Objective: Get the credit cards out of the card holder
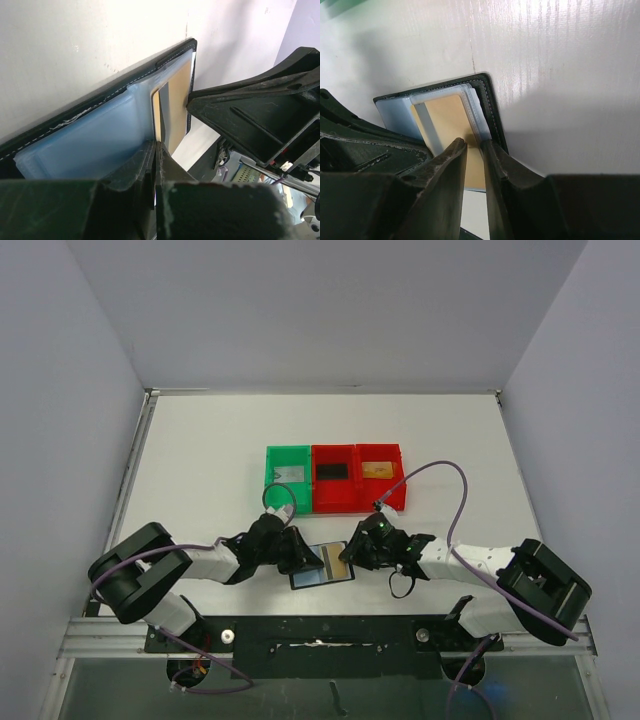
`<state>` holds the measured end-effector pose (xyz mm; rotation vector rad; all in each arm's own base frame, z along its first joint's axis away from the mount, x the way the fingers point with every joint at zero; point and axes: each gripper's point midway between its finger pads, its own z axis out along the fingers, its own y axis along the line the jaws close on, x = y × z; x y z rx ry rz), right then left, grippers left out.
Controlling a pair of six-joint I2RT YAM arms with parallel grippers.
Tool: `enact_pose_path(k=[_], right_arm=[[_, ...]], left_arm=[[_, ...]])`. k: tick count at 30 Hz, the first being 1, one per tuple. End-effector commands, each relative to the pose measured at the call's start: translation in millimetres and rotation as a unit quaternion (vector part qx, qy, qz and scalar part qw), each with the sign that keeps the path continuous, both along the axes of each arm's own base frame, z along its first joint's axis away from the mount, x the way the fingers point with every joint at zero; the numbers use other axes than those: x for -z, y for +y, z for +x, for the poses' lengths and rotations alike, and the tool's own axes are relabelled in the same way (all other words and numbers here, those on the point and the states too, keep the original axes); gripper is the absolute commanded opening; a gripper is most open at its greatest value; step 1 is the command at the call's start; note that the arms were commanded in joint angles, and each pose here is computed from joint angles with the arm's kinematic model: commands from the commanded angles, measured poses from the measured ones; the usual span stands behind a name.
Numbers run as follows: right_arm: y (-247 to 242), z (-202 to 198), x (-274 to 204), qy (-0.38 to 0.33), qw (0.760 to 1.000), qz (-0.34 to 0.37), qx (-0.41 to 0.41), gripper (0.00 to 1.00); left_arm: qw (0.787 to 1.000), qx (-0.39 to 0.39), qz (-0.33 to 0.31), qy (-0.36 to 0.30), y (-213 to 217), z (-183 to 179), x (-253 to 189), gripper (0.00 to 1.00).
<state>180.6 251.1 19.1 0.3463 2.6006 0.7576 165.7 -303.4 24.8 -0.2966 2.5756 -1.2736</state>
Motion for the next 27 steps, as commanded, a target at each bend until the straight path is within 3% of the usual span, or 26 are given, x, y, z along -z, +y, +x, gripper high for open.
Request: enact_pose_path(k=[1, 16, 27], right_arm=[[-4, -3, 6, 0.008, 1.000, -0.021, -0.007, 0.23], [2, 6, -22, -0.028, 0.999, -0.001, -0.016, 0.25], [36, 13, -49, -0.061, 0.994, 0.047, -0.077, 0.26]], left_arm=[[0.999, -0.005, -0.037, -0.036, -10, 10, -26, 0.00], [0.999, -0.009, 0.003, -0.033, 2, 8, -17, 0.00], [0.999, -0.008, 0.018, -0.036, 6, 8, -15, 0.00]])
